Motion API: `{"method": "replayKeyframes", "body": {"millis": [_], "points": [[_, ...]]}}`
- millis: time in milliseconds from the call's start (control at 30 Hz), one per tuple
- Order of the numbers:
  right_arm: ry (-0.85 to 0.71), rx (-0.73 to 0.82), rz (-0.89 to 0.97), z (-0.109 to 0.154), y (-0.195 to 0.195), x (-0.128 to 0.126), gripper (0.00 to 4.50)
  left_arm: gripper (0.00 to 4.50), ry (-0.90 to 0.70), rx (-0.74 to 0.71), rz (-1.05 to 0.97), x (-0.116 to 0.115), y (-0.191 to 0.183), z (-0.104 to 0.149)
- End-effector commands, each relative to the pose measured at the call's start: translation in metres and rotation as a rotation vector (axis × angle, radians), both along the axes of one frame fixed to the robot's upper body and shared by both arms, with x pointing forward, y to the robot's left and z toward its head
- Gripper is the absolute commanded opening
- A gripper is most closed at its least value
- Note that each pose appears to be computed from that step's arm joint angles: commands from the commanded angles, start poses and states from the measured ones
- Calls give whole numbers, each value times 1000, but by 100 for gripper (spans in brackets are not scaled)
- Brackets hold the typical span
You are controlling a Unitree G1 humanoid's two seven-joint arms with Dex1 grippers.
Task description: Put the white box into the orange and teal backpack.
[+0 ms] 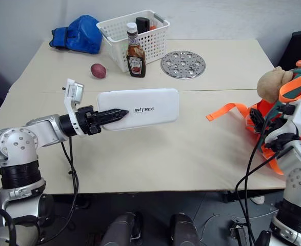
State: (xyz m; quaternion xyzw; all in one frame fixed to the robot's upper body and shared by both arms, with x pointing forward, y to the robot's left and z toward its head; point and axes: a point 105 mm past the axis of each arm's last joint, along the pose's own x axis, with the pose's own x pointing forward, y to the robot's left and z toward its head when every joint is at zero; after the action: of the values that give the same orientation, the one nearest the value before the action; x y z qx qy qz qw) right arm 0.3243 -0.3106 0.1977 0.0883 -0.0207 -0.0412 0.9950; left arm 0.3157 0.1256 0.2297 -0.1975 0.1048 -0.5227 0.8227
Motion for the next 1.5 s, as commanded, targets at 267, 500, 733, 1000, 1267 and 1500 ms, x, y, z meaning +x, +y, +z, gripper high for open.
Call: {"method": "replayKeyframes", "body": {"millis": [267,500,733,1000,1267,1500], "points": [[-149,-35,234,24,29,2,5,121,-109,-9,83,-7,18,21],[-116,-145,754,32,96,-5,2,121,-156,0,183,-7,47,31],[-120,-174,1237,50,146,-26,2,121,-211,2,222,-14,66,46],[-74,-139,1882,76,189,-92,2,121,-288,39,233,-31,79,60],[12,-188,1999,68,191,-97,2,121,-409,45,110,-58,81,91],[26,-213,1878,52,198,-71,2,121,-504,122,-1,-82,73,106]]}}
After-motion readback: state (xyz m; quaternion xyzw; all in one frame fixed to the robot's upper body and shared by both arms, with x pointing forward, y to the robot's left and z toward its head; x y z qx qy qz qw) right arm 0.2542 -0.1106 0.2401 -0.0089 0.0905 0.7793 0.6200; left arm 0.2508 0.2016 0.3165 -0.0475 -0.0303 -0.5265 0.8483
